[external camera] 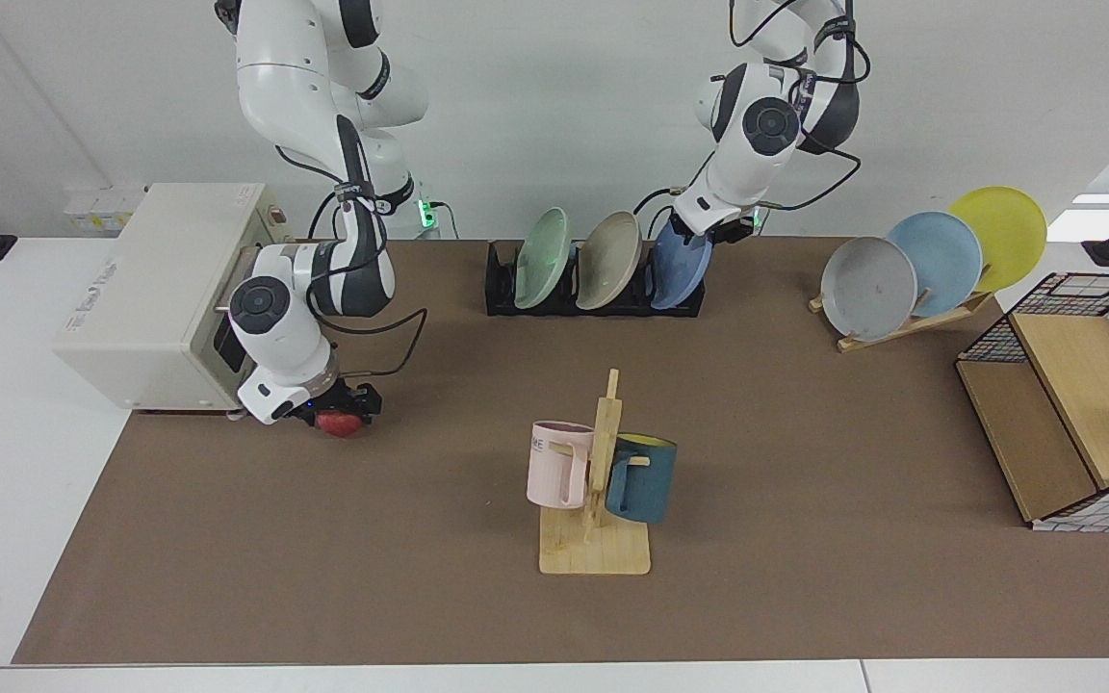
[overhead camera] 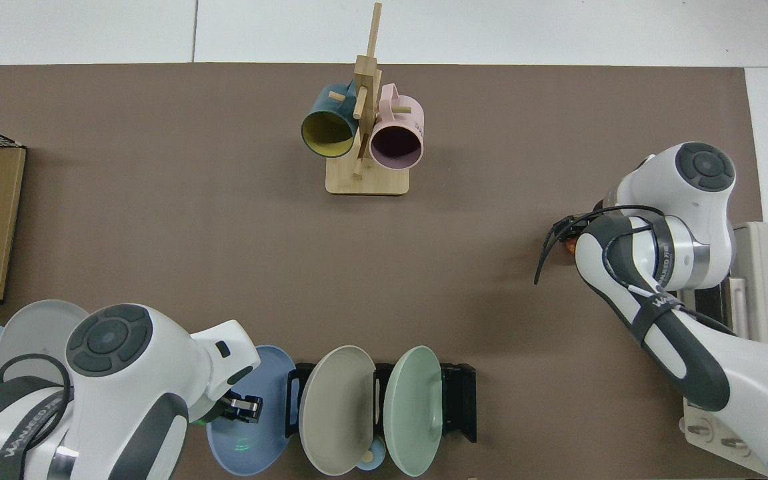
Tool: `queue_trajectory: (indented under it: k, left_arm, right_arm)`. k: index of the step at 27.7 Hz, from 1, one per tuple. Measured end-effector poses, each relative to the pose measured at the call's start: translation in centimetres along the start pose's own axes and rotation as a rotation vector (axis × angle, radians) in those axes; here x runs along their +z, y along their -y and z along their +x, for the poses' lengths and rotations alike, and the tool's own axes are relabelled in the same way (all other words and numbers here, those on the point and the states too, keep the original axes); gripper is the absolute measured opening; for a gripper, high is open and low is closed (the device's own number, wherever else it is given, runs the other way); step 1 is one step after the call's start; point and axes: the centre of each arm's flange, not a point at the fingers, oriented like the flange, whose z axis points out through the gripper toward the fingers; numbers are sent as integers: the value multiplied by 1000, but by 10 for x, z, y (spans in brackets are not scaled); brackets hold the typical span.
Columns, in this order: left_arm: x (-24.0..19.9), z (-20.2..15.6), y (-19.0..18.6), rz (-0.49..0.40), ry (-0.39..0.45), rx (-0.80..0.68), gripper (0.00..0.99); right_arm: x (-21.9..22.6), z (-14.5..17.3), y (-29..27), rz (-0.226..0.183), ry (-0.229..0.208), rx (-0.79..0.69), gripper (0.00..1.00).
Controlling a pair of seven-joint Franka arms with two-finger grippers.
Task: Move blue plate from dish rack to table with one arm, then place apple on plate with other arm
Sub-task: 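Grip the blue plate's rim in the rack with the left gripper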
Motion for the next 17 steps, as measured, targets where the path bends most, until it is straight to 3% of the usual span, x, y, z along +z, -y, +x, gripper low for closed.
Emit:
queue_trajectory:
  k: [4, 5, 7, 8, 10, 13, 17]
  left_arm:
    - [0, -1, -5, 9, -1, 2, 308]
    - [0, -2, -6, 10, -2, -2, 308]
    - [0, -2, -7, 12, -4, -9, 300]
    - [-1, -2, -7, 14, -5, -12, 229]
    - [-5, -3, -7, 16, -11, -18, 229]
    - [-12, -3, -8, 24, -22, -40, 128]
    - [-28, -5, -8, 61, -38, -80, 123]
  right_arm:
    - [1, -1, 0, 0, 2, -1, 952]
    - [1, -1, 1, 0, 2, -1, 850]
    - [1, -1, 1, 0, 3, -1, 753]
    - [2, -1, 1, 0, 4, -2, 753]
    - [2, -1, 1, 1, 4, -2, 753]
    - [2, -1, 2, 1, 5, -3, 753]
    - [1, 0, 2, 2, 2, -3, 753]
